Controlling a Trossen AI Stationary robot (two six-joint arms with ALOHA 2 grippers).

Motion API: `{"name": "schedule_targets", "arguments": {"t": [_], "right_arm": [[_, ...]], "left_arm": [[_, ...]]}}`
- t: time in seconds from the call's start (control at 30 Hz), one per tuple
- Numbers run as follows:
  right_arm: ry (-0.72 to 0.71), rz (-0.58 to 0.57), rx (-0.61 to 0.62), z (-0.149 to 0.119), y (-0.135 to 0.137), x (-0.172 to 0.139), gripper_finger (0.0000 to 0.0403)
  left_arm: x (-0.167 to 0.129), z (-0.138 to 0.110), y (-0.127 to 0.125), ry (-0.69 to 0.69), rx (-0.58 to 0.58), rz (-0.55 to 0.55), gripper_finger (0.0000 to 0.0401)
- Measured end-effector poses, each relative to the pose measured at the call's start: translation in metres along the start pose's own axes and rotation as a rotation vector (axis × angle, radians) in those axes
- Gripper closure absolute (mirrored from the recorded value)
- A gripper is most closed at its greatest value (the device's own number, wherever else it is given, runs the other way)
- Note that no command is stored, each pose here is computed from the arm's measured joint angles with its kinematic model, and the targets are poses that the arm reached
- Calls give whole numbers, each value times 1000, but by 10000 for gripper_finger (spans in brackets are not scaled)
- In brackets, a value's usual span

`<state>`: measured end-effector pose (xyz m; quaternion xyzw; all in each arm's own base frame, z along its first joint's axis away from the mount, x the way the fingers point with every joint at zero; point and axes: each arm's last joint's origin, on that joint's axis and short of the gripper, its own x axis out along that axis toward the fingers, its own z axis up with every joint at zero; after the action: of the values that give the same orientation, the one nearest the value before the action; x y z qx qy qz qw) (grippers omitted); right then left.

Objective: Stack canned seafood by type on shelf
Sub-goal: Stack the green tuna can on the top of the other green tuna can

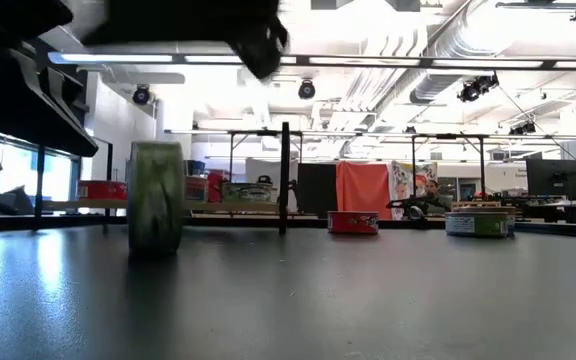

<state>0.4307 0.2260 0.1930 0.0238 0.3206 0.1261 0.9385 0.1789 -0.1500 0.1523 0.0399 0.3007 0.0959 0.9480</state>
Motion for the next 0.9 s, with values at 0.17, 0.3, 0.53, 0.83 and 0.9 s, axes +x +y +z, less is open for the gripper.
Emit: {"name": "schedule_targets", "arguments": {"t": [0.17,0.3,0.53,0.83,0.9], "right_arm": [[-150,-15,27,15,-1,-1,268],[-126,-91,29,14,-15,1,214],[-33,-414,147,4,-55,2,148],[-177,-576,175,4,-81,22,148],[-190,-589,174,2,-91,29,148]], "left_arm": [[-1,-4,-3,-13,22,16,392],[-2,-4,-3,-13,24,15,392],[-1,-5,-3,-7,29,20,392],[14,-13,0,-29,75,181,392],[20,-17,2,-20,94,222,392]]}}
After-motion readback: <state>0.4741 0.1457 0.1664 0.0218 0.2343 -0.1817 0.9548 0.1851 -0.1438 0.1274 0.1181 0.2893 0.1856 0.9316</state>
